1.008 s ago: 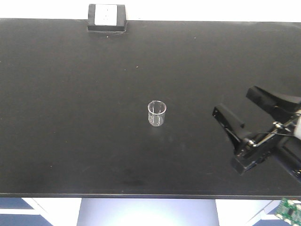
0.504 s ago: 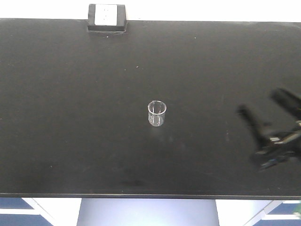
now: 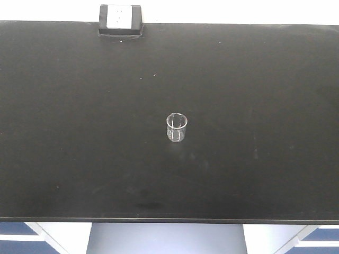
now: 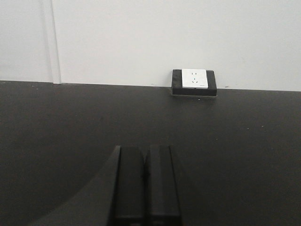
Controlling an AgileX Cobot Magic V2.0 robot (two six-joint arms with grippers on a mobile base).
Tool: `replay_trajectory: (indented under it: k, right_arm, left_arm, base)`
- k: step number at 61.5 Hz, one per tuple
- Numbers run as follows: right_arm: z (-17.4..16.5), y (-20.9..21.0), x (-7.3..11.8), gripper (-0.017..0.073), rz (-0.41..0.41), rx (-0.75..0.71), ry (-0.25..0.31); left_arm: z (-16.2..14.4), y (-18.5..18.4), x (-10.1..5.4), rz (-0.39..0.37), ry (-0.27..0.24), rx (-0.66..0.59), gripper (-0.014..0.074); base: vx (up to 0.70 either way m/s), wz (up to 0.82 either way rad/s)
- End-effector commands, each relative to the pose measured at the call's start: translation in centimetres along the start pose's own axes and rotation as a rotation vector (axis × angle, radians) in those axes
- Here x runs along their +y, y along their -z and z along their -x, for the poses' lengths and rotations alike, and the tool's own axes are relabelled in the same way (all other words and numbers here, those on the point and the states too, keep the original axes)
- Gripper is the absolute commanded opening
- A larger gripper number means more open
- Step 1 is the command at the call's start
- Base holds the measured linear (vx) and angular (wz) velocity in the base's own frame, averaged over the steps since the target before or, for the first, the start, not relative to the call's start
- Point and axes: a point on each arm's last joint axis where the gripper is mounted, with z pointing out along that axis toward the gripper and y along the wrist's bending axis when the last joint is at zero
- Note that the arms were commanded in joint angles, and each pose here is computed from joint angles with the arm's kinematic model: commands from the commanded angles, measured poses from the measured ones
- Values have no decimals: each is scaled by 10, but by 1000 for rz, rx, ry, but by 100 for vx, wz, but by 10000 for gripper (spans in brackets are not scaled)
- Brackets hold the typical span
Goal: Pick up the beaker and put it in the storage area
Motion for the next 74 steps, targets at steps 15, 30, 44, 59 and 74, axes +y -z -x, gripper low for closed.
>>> replay_trajectory:
  k: [15, 30, 44, 59, 74]
  right_arm:
    - [-32, 5, 3, -8, -7, -73, -43]
    - [-34, 5, 3, -8, -6, -56, -43]
    - [-34, 5, 3, -8, -6, -56, -43]
    - [-34, 5, 3, -8, -6, -56, -43]
    - [-34, 5, 3, -8, -6, -56, -43]
  left_arm:
    - [1, 1, -2, -28, 11, -78, -8]
    - [1, 1, -2, -28, 11, -78, -8]
    - [1, 1, -2, -28, 11, -78, -8]
    - [1, 1, -2, -28, 11, -78, -8]
    - [1, 1, -2, -28, 11, -78, -8]
  base:
    - [0, 0]
    - [0, 0]
    - [0, 0]
    - [0, 0]
    - [0, 0]
